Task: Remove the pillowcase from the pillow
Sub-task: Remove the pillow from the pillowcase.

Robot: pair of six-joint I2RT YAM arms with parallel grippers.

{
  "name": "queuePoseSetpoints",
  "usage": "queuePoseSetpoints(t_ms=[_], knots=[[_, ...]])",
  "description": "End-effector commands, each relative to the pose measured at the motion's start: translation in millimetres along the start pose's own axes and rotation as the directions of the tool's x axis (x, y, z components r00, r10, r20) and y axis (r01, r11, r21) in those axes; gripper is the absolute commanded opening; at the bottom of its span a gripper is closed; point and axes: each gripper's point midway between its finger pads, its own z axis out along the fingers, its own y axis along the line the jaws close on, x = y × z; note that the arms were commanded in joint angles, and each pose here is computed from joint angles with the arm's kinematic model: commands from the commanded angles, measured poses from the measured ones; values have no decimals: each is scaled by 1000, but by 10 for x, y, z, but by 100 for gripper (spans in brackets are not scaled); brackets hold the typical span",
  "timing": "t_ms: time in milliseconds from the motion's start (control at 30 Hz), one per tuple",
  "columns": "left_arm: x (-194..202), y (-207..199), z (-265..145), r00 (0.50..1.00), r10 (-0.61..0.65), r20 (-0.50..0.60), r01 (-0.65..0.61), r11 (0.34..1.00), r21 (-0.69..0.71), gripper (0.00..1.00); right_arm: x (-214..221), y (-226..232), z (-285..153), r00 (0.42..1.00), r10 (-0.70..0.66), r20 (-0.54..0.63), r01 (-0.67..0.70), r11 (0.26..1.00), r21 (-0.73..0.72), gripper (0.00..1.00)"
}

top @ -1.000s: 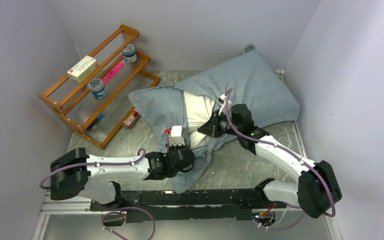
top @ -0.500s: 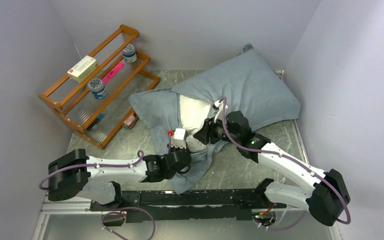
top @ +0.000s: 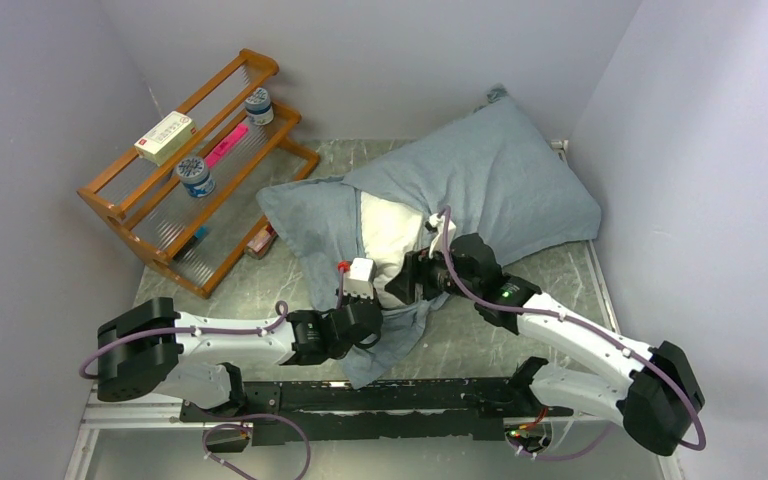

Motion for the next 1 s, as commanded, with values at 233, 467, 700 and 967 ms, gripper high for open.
queuePoseSetpoints(t_ms=[233, 467, 700, 967], knots=[[110, -41, -12, 999, 2, -38, -1, 999, 35, 5, 395, -185, -206, 994, 86, -68, -78, 990, 118, 78], [100, -47, -23, 999, -2, -34, 4, 999, 43, 5, 509, -257, -102, 991, 101, -92, -88, 987, 132, 79], [98, -73, -25, 999, -1, -35, 3, 998, 56, 5, 545, -257, 56, 989, 100, -110, -88, 990, 112, 82], [90, -92, -36, 999, -4, -34, 6, 998, 70, 5, 545, -227, 266, 989, 103, -109, -95, 993, 72, 82]])
